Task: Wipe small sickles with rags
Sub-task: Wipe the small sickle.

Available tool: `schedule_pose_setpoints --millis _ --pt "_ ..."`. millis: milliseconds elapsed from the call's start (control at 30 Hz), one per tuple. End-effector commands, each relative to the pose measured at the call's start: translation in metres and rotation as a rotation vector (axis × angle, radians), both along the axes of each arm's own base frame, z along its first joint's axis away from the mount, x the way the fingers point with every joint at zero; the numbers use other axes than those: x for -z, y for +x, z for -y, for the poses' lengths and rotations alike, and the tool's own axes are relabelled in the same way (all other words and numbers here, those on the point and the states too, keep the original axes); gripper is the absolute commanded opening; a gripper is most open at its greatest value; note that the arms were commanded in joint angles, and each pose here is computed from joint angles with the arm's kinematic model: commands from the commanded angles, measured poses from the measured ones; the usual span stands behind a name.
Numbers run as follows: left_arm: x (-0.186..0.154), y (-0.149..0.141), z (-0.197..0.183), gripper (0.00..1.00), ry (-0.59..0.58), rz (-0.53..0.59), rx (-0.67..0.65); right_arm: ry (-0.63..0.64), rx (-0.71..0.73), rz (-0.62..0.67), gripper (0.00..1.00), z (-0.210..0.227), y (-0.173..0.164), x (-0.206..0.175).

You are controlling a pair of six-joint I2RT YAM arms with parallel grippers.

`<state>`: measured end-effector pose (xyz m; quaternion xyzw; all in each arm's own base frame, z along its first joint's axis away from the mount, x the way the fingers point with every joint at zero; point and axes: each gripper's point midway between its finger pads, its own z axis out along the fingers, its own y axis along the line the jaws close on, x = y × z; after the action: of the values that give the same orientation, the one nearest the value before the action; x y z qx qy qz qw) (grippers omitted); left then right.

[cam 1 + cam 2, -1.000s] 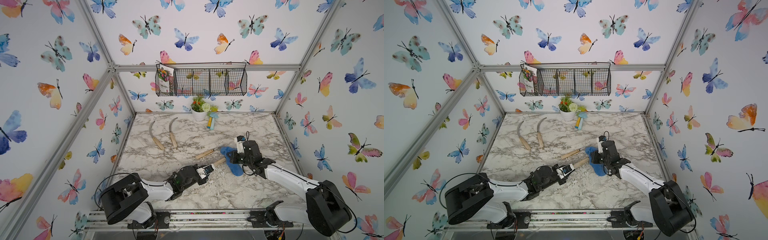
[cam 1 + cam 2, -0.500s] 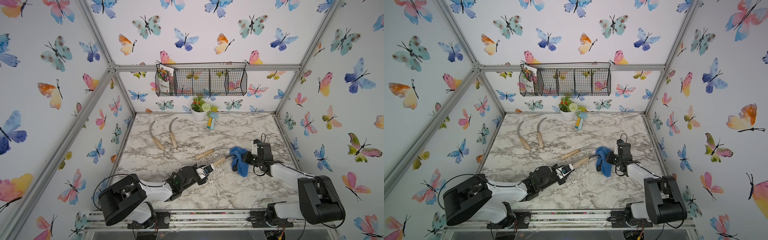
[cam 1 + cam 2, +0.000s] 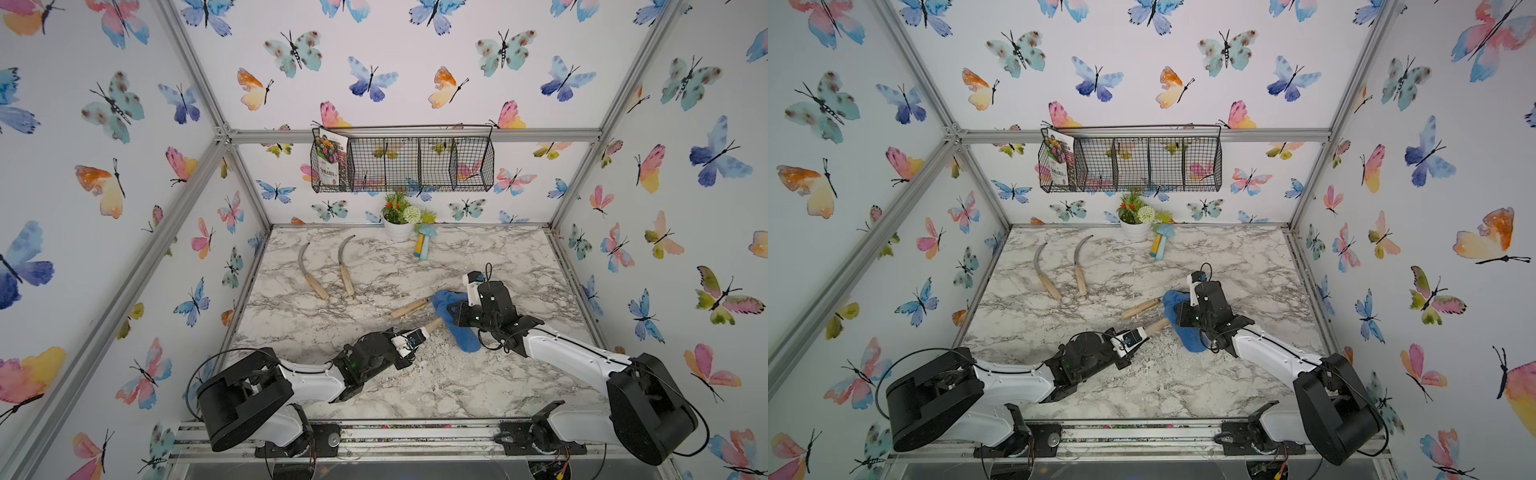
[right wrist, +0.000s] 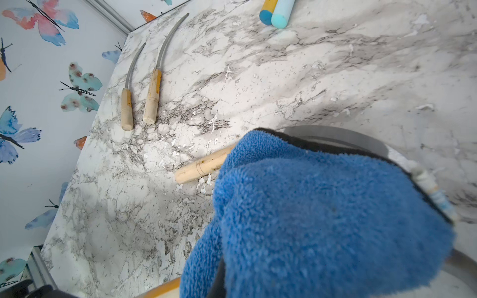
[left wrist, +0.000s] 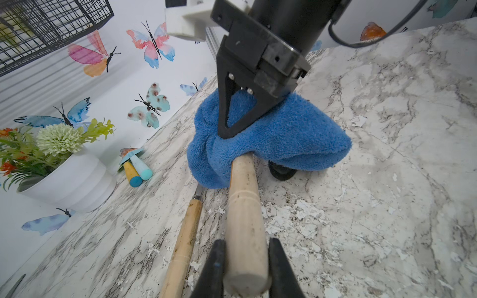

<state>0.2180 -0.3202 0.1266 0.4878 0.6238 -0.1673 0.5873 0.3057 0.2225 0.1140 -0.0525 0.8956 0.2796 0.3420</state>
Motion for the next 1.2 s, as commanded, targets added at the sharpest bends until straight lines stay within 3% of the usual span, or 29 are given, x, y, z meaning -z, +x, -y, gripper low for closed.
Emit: schedule_pose_setpoints --millis 0,100,367,633,967,1167 --pt "-0.017 0.000 0.004 0.00 -0.049 0.034 0.012 -0.068 0.079 -0.006 0.02 0.020 0.000 0.009" --pt "-0.018 0.000 0.003 0.00 -0.052 0.036 0.008 -0.083 0.185 -0.034 0.02 0.056 0.008 0.022" --pt "-0.021 -0.001 0.001 0.00 -0.065 0.042 0.004 0.029 0.331 -0.147 0.02 0.131 0.020 0.061" --pt "-0.021 0.000 0.002 0.00 -0.063 0.041 0.005 0.100 0.264 -0.150 0.02 0.113 0.027 0.054" --pt "-0.021 -0.001 0.003 0.00 -0.063 0.040 0.012 0.038 0.076 -0.047 0.02 0.020 0.005 0.013" --pt "-0.020 -0.001 0.003 0.00 -0.063 0.039 0.010 0.054 0.018 -0.003 0.02 -0.004 -0.011 -0.005"
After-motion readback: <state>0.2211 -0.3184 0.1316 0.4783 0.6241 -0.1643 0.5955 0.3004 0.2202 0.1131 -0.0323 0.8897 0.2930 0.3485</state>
